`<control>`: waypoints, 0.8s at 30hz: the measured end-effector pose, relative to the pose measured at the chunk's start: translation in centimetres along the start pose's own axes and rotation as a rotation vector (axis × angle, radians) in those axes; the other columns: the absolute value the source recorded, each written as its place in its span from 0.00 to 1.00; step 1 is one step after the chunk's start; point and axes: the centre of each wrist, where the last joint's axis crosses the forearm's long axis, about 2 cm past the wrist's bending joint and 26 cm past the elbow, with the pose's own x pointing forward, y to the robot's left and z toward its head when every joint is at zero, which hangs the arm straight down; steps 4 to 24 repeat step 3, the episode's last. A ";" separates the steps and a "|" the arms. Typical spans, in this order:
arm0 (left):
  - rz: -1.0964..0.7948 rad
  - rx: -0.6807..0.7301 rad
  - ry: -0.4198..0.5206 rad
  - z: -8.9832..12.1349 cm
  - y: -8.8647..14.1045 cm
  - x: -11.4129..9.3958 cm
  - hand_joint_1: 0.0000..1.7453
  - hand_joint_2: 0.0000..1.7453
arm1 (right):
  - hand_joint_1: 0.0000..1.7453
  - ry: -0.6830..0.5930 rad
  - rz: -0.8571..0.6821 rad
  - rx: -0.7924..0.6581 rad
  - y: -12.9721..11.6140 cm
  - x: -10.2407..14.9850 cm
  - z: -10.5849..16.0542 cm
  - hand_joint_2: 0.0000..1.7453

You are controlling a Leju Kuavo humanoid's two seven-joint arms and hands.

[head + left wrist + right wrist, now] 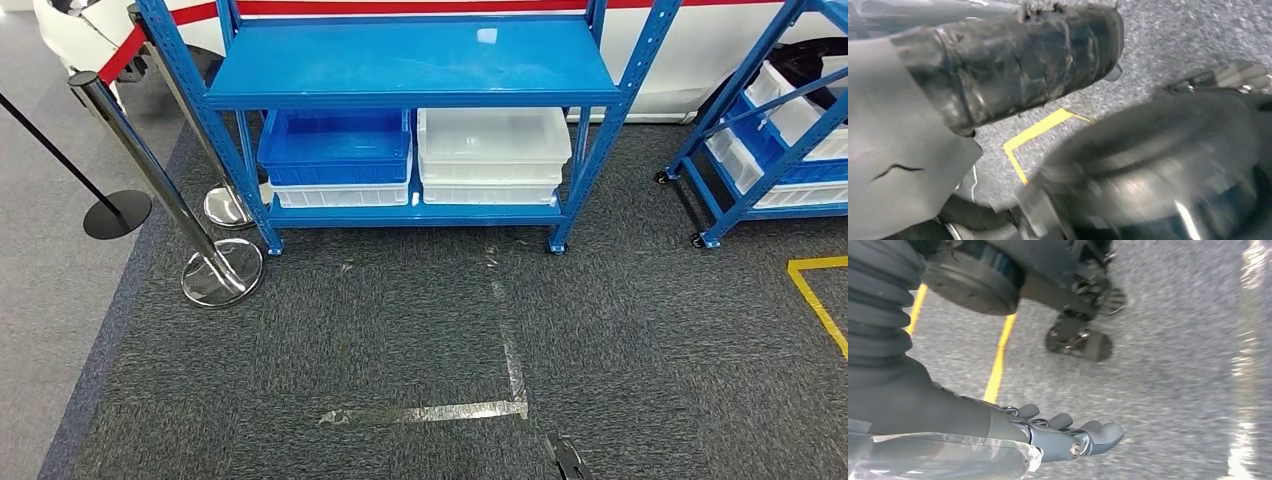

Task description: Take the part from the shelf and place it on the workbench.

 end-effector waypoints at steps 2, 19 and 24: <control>0.001 0.000 -0.022 -0.1 0.2 0.9 0.00 0.00 | 0.00 0.018 -0.007 0.003 -0.1 -1.0 0.2 1.00; 0.002 0.001 -0.031 -0.2 0.3 1.3 0.00 0.00 | 0.00 0.025 -0.008 0.004 -0.2 -1.4 0.3 1.00; 0.002 0.001 -0.031 -0.2 0.3 1.3 0.00 0.00 | 0.00 0.025 -0.008 0.004 -0.2 -1.4 0.3 1.00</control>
